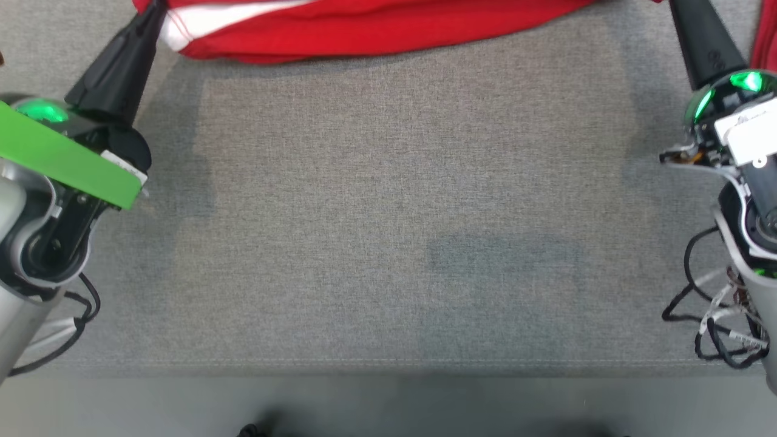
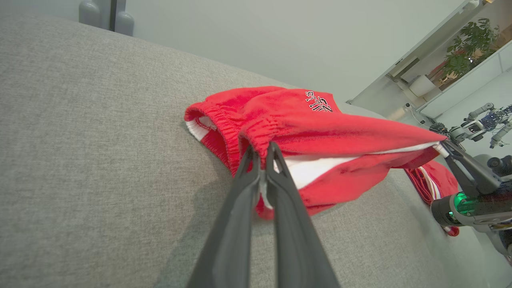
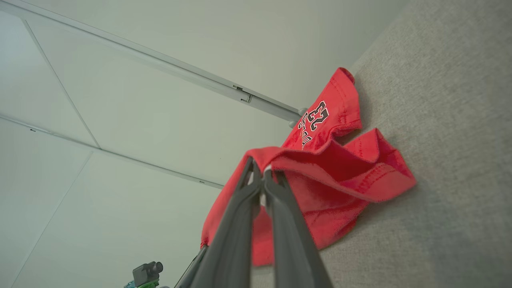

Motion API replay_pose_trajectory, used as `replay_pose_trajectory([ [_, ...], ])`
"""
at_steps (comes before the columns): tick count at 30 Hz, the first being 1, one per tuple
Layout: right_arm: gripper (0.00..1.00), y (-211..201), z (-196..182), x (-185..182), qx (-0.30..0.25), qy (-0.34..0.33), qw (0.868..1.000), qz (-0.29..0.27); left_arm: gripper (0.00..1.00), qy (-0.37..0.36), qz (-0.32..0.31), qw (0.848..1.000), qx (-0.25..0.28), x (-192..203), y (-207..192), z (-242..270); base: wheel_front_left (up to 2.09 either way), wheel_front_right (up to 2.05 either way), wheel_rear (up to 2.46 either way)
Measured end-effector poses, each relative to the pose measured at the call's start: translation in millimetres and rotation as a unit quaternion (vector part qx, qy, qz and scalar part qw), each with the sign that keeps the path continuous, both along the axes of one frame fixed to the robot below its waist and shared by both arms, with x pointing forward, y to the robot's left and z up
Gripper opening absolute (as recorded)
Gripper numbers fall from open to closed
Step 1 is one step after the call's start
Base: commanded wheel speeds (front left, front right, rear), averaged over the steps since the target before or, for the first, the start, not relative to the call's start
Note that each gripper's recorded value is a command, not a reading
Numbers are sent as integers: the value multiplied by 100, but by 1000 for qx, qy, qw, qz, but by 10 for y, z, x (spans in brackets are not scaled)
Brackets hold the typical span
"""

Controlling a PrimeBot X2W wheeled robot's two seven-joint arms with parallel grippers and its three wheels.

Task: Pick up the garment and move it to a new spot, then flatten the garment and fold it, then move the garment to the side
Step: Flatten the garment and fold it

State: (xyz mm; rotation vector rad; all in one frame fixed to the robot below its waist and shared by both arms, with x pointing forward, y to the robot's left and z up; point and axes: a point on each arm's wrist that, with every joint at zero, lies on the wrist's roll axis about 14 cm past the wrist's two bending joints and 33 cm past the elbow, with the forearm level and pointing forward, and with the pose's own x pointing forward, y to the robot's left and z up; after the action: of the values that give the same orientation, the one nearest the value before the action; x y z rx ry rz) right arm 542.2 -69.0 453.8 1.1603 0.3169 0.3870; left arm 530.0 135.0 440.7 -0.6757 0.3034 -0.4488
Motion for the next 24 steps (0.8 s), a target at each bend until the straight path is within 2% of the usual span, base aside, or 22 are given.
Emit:
replay_pose_trajectory([
  [10, 0, 5, 114, -459, 13, 14, 1000, 10, 0, 18, 11, 1000, -3, -366, 58, 61, 0, 0, 0],
  [18, 0, -15, 51, -1026, 15, 66, 998, 16, 0, 60, 7, 998, -20, -884, -10, 14, 0, 0, 0],
  [24, 0, -53, 123, -1330, 7, 73, 997, 17, 0, 76, -7, 997, -19, -1239, -54, 21, 0, 0, 0],
])
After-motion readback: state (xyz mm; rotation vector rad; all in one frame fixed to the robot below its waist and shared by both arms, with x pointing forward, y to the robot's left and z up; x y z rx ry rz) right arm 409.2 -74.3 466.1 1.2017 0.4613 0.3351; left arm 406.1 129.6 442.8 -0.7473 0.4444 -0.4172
